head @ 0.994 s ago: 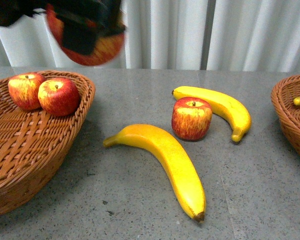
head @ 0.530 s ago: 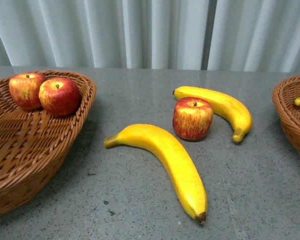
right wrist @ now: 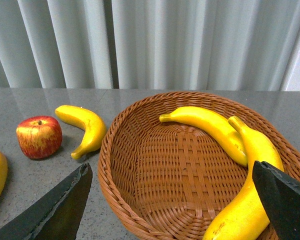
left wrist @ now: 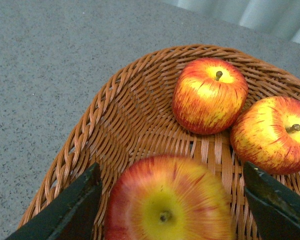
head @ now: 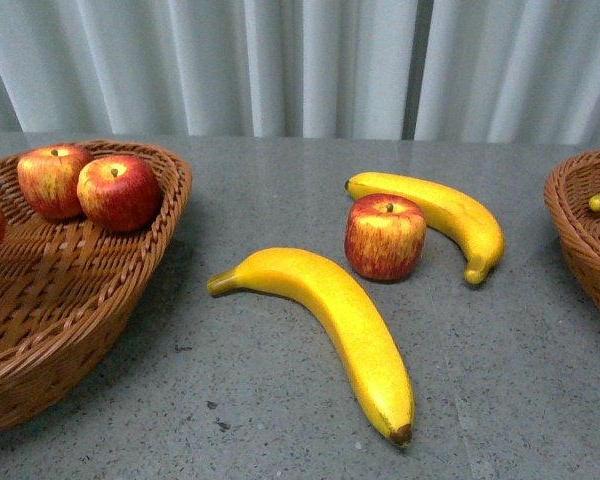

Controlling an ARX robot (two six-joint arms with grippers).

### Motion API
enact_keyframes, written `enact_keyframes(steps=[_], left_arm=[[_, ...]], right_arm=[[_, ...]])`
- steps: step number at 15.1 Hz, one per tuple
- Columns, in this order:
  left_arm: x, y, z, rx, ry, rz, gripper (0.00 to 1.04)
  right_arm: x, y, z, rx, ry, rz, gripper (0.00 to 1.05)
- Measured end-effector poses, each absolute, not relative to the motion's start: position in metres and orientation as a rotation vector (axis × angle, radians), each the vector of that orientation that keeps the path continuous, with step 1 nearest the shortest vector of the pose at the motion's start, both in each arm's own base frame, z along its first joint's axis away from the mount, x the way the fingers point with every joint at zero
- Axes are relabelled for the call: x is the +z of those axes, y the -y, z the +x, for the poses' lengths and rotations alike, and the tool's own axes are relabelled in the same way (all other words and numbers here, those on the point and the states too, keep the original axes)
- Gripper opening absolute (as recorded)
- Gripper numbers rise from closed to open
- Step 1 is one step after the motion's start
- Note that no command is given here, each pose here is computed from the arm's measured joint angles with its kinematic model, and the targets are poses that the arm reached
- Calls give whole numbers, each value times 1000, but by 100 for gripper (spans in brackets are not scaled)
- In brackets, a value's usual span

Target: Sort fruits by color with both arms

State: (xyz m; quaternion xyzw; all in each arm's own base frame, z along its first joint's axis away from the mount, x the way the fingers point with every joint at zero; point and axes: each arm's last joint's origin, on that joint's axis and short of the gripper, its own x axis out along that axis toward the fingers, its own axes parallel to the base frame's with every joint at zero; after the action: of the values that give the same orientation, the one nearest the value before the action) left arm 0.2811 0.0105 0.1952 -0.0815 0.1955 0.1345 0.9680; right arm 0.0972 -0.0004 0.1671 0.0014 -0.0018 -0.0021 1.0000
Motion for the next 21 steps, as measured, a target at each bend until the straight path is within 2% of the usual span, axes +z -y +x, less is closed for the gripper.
enact_keyframes(steps=[1, 2, 5, 7, 11, 13, 15, 18, 21], left_arm=[[199, -9, 280, 264, -378, -162, 95], [206, -4, 278, 254, -352, -148, 99], [231, 25, 270, 143, -255, -98, 98], [257, 56, 282, 10, -132, -63, 98], [234, 115, 325, -324, -301, 41, 98], [235, 143, 342, -466, -341, 71, 98], [237, 165, 353, -547, -383, 129, 98], [216, 190, 360, -638, -496, 297, 98], [205, 209, 369, -694, -511, 420, 98]], right_arm=[[167, 0, 97, -4, 4, 3, 98], [167, 0, 97, -4, 4, 3, 98], [167, 0, 97, -4, 4, 3, 98], [167, 0, 97, -4, 4, 3, 98], [167, 0, 97, -4, 4, 3, 98], [167, 0, 97, -4, 4, 3, 98], [167, 0, 97, -4, 4, 3, 98], [167, 0, 97, -4, 4, 3, 98], [167, 0, 97, -4, 4, 3, 98]])
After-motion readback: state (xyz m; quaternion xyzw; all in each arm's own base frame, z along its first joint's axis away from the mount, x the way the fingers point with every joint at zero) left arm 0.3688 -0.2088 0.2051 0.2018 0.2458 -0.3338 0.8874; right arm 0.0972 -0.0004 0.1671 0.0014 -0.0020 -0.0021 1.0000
